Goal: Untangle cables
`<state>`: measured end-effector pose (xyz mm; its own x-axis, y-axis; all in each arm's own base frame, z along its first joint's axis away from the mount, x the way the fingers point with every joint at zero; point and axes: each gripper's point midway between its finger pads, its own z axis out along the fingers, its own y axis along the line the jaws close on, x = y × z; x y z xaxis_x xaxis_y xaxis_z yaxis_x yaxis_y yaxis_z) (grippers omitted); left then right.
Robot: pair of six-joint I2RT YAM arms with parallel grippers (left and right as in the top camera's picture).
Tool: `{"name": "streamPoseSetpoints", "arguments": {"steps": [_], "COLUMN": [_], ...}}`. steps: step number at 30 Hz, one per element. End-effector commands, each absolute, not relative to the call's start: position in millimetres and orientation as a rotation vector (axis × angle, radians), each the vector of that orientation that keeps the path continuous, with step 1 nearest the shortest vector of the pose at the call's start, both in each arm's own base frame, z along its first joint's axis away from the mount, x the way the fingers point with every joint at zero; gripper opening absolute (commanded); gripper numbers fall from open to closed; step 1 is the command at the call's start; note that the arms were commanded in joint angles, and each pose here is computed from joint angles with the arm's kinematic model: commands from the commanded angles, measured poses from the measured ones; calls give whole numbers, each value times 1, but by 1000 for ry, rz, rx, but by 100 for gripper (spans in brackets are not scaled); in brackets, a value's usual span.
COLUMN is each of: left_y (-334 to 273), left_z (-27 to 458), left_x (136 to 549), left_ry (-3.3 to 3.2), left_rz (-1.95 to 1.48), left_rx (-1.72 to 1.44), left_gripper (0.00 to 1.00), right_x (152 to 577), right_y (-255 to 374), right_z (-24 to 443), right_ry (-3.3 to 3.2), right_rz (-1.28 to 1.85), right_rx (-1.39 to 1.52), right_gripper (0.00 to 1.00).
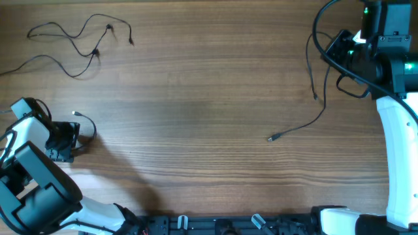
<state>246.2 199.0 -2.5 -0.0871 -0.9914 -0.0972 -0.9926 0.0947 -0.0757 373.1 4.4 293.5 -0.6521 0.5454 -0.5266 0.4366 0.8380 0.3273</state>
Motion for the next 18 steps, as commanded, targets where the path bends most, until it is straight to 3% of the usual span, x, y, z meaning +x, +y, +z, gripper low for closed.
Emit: {"name": "streamPoseSetpoints", "arguments": {"steps": [1, 3, 9, 12, 18], "left_y": [198, 201, 176, 165, 173], "left_z": [-18, -17, -5, 9, 19], "left_x": [243, 253, 305, 331, 349], "left_ry": [2247, 2222, 2166, 2079, 1984], "left_rz": [32, -5, -457, -687, -743], "left_rx": [-2065, -2040, -1919, -1887, -1862], "left_gripper": [44, 28, 4, 4, 4], "right_x": [377, 377, 377, 377, 376], "right_y": [5, 5, 5, 6, 7], "right_z": [292, 292, 292, 292, 291], "right_ry": [2387, 2387, 2387, 2388, 2392], "right_rz": [237, 237, 237, 242, 245], "right_rx": [719, 719, 719, 718, 717], "right_gripper": [4, 4, 4, 4, 4]}}
